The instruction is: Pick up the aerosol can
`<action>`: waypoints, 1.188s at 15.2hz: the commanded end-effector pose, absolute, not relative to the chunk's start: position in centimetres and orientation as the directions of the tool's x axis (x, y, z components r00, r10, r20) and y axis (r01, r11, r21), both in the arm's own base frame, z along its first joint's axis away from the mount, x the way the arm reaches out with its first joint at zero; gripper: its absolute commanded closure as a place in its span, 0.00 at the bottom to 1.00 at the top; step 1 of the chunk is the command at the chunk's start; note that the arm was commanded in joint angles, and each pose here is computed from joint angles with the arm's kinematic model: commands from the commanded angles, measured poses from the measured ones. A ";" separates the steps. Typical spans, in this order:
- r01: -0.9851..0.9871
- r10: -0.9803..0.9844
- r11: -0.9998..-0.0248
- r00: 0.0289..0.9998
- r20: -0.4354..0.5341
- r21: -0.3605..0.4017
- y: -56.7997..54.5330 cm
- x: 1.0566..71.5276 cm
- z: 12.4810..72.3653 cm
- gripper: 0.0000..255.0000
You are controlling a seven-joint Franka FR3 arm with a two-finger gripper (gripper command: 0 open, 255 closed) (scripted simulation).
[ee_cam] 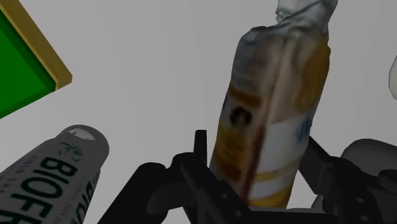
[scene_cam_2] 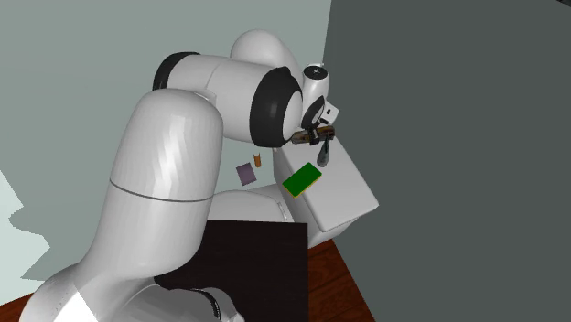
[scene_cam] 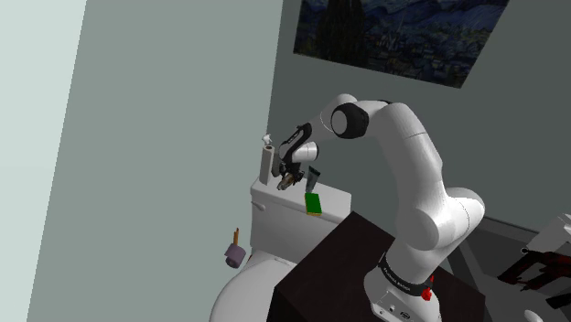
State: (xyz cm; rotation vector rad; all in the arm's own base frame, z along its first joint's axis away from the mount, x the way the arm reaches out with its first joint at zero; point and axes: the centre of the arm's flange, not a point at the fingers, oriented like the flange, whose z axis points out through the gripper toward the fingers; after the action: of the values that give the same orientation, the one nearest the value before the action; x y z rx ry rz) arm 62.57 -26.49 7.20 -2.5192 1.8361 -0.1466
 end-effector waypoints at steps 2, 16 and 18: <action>-0.949 -0.951 -0.307 0.303 0.064 -0.072 -26.5 62.5 7.1 1.00; -0.949 -0.951 -0.307 0.303 0.064 -0.072 -26.4 62.6 12.4 1.00; -0.949 -0.951 -0.307 0.303 0.064 -0.072 -26.4 62.6 13.5 1.00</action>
State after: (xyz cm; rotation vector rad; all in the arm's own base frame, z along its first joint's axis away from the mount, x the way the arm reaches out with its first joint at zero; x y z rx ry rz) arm 62.59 -26.39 12.81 -2.5197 1.8362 -0.1459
